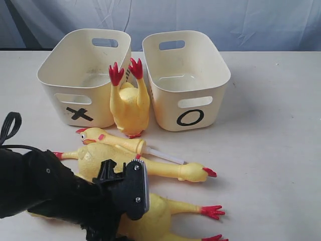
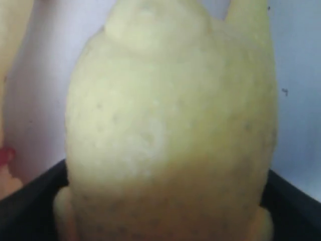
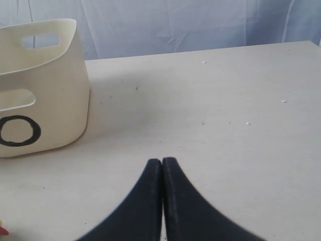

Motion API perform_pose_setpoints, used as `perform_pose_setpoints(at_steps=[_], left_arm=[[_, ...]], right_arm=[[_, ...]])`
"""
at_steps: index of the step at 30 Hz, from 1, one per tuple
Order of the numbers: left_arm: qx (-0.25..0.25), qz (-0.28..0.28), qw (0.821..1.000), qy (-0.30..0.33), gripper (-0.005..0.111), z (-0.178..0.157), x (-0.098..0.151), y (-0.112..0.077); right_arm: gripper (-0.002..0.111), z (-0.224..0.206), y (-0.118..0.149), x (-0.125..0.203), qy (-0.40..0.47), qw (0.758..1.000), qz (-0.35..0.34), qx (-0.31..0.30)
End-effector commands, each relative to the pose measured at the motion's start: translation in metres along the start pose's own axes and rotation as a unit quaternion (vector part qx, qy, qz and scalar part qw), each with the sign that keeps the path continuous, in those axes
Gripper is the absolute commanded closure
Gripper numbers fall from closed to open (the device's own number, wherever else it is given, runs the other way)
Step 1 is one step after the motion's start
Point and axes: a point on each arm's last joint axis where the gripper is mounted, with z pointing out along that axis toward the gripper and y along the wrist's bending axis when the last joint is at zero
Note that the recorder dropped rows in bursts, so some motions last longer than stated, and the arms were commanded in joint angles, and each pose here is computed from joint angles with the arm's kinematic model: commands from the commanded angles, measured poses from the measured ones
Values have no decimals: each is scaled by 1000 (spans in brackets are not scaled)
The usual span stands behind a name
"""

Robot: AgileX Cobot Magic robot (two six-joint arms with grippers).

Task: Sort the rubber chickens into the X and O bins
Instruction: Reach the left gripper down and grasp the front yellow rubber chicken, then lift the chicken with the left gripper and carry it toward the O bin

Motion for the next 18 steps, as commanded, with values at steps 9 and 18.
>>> perform_pose_setpoints(at_steps=[9, 18], left_arm=[[139, -52, 988, -52, 106, -13, -19, -24], [-16, -25, 977, -212, 106, -94, -66, 1]], right_arm=[[108, 0, 0, 0, -6, 1000, -1, -1], [108, 0, 0, 0, -5, 1000, -1, -1]])
